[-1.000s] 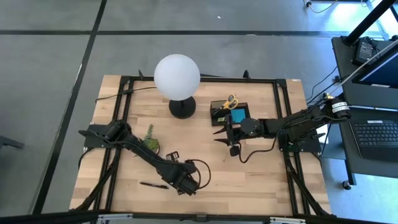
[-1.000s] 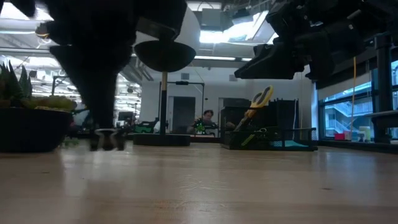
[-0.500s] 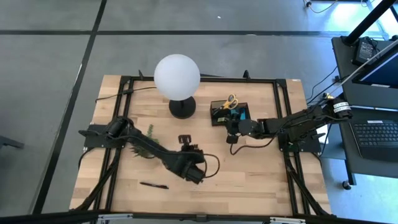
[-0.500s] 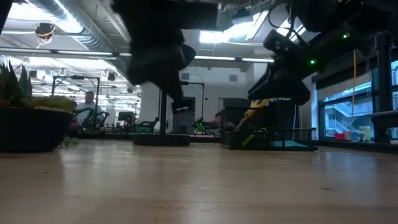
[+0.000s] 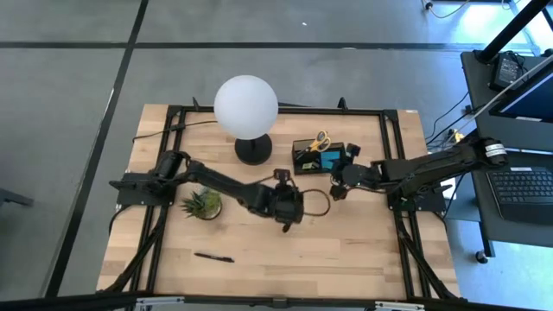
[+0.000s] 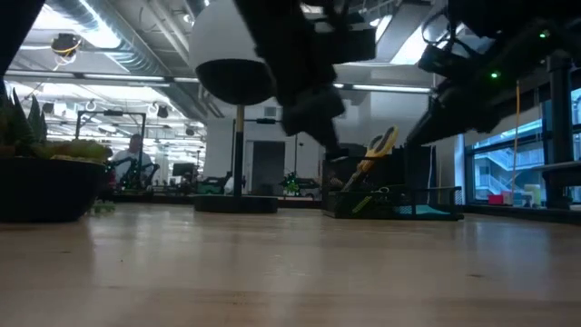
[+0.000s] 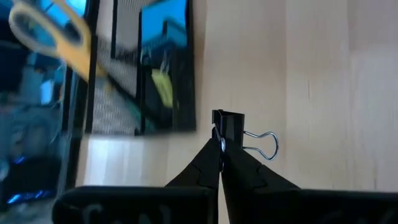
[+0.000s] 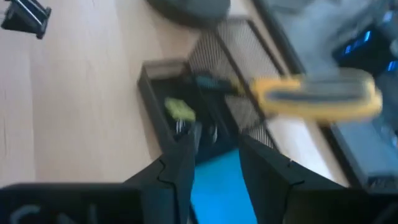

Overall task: Pick and place office supplies into organizer
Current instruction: Put the black binder clip into the desk organizer

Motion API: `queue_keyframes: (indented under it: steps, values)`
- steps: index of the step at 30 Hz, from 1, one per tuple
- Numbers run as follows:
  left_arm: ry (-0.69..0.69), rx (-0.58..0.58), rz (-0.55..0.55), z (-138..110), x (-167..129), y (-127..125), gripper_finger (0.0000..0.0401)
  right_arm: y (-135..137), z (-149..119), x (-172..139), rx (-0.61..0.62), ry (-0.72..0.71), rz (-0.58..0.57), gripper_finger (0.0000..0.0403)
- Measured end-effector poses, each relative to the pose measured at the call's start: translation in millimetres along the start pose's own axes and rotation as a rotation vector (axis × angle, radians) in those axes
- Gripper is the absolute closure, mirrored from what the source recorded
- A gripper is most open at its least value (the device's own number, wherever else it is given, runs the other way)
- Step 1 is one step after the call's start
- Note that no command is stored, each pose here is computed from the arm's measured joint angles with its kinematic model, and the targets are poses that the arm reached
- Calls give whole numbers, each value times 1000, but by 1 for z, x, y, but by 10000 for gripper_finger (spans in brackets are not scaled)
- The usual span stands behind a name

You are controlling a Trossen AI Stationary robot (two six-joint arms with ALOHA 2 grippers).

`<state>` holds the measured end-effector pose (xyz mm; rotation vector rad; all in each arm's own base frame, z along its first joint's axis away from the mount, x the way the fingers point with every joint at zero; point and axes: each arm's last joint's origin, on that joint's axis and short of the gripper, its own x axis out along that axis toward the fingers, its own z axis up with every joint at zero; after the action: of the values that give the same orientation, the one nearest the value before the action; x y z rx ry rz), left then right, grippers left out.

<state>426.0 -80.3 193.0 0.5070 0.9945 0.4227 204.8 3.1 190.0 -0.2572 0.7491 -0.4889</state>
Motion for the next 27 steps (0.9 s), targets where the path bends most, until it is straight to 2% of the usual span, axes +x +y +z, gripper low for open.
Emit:
queue_keyframes:
  steps: [4,11,17,20,27]
  values:
    - [-86,-23,-52,11,15,18,398,-3,-5,-6,55,38,18,274]
    - [-177,-141,-85,20,42,54,398,-4,-6,-8,52,46,49,274]
    - [-140,-205,-95,8,64,73,398,-4,-7,-8,47,51,50,274]
    - [-126,-276,-111,1,74,82,398,-4,-7,-8,46,51,50,274]
    - [-107,-405,-142,-14,90,87,398,-4,-7,-8,43,51,50,274]
